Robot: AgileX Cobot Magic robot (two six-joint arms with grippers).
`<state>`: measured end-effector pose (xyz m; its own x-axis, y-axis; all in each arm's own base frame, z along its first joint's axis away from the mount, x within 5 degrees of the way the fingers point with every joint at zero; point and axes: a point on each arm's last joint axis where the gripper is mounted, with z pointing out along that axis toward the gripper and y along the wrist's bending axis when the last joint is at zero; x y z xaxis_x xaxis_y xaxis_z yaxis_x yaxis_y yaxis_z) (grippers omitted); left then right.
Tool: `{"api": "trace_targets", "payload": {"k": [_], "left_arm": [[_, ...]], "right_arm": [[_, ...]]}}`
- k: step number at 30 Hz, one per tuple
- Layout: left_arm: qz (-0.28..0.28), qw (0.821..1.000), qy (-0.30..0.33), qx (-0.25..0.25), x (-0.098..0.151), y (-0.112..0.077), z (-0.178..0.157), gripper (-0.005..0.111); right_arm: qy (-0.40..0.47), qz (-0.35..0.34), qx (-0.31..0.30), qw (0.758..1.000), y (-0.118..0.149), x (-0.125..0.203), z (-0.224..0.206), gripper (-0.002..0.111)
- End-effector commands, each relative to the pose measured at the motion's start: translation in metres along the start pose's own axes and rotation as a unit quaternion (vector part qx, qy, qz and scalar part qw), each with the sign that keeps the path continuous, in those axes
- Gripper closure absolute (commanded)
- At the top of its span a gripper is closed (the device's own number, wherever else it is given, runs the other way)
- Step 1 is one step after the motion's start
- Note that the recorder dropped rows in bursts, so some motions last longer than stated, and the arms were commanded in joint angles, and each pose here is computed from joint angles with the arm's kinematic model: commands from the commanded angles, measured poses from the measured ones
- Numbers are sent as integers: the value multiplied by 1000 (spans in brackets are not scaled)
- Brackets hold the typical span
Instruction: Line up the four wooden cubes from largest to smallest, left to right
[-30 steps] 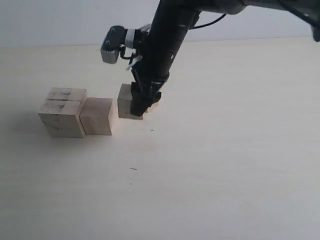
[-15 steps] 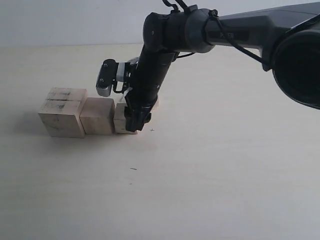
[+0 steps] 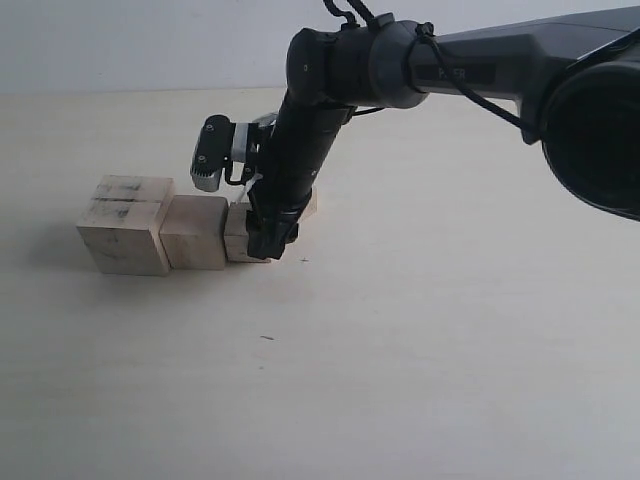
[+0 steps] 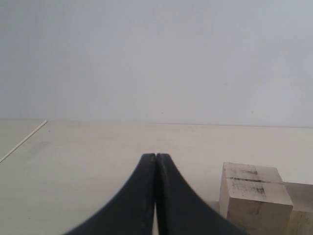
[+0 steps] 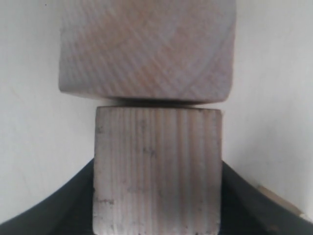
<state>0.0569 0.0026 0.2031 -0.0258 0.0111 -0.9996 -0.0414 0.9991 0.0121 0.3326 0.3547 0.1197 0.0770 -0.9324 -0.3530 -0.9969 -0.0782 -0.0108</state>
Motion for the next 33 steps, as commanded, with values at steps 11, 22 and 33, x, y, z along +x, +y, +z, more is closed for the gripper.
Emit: {"api": "trace_targets", "payload": {"k": [11, 22, 33], "left_arm": [[-2, 1000, -4, -1, -1, 0, -1, 104], [-2, 1000, -4, -1, -1, 0, -1, 104], [-2, 1000, -4, -1, -1, 0, -1, 104]], "right_arm": [[-10, -3, 8, 1000, 0, -4, -6, 43], [-54, 2, 128, 990, -1, -24, -121, 10], [-33, 106, 138, 984, -27, 22, -156, 76]]}}
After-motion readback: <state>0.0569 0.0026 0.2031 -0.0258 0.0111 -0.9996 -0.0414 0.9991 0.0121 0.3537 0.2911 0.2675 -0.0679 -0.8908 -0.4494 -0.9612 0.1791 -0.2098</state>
